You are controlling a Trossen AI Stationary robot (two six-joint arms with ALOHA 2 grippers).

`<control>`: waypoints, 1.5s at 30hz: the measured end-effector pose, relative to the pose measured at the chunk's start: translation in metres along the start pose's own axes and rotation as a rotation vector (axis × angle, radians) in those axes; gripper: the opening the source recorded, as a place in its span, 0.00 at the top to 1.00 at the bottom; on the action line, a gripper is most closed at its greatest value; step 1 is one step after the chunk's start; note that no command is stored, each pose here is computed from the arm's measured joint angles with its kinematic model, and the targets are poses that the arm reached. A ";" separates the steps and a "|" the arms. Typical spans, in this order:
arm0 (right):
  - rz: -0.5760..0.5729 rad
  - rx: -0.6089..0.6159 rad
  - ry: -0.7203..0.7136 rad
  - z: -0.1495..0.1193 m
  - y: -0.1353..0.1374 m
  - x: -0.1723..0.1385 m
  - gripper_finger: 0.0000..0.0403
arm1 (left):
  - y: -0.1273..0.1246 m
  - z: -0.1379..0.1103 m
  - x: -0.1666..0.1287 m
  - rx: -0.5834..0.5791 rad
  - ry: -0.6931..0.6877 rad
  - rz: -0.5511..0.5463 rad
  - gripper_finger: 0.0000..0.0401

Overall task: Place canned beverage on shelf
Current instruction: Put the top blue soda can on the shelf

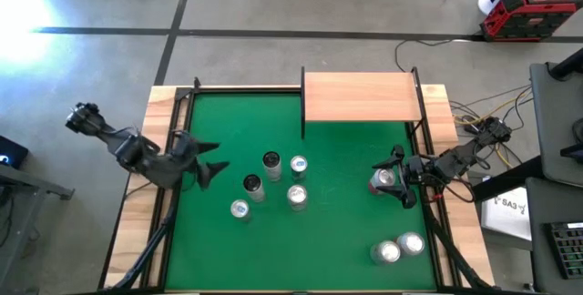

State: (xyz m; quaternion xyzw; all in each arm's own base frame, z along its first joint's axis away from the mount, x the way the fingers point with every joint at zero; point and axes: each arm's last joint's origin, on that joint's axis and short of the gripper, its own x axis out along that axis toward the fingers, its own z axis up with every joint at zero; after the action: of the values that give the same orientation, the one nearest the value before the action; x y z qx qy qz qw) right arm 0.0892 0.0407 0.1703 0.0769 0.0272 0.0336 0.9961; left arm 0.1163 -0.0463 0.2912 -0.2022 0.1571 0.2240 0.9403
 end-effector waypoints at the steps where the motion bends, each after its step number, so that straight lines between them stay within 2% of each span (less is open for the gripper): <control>1: 0.000 0.000 0.000 0.000 0.000 0.000 0.22 | 0.003 -0.003 0.001 0.063 -0.055 -0.039 0.10; 3: 0.000 0.000 -0.001 0.000 0.000 0.000 0.22 | 0.010 -0.011 0.003 0.174 -0.157 -0.104 0.10; 5: 0.000 0.000 0.000 0.000 0.000 0.000 0.22 | 0.019 -0.020 0.005 0.218 -0.218 -0.140 0.10; 10: 0.000 0.000 0.000 0.000 0.000 0.000 0.22 | 0.044 -0.048 0.014 0.191 -0.272 -0.129 0.10; 15: 0.000 0.000 0.000 0.000 0.000 0.000 0.22 | 0.055 -0.066 0.020 0.250 -0.336 -0.201 0.10; 19: 0.000 0.000 0.000 0.000 0.000 0.000 0.22 | 0.060 -0.079 0.027 0.285 -0.332 -0.214 0.10; 29: 0.000 0.000 0.000 0.000 0.000 0.000 0.22 | 0.066 -0.103 0.039 0.282 -0.327 -0.251 0.10; 45: 0.000 0.000 -0.001 0.000 0.000 0.000 0.22 | 0.063 -0.109 0.045 0.334 -0.266 -0.250 0.10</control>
State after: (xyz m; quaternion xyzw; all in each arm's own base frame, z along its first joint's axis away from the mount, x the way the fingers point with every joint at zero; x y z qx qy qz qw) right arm 0.0892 0.0407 0.1705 0.0771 0.0269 0.0337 0.9961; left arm 0.1013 -0.0277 0.1593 -0.0308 0.0406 0.1014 0.9935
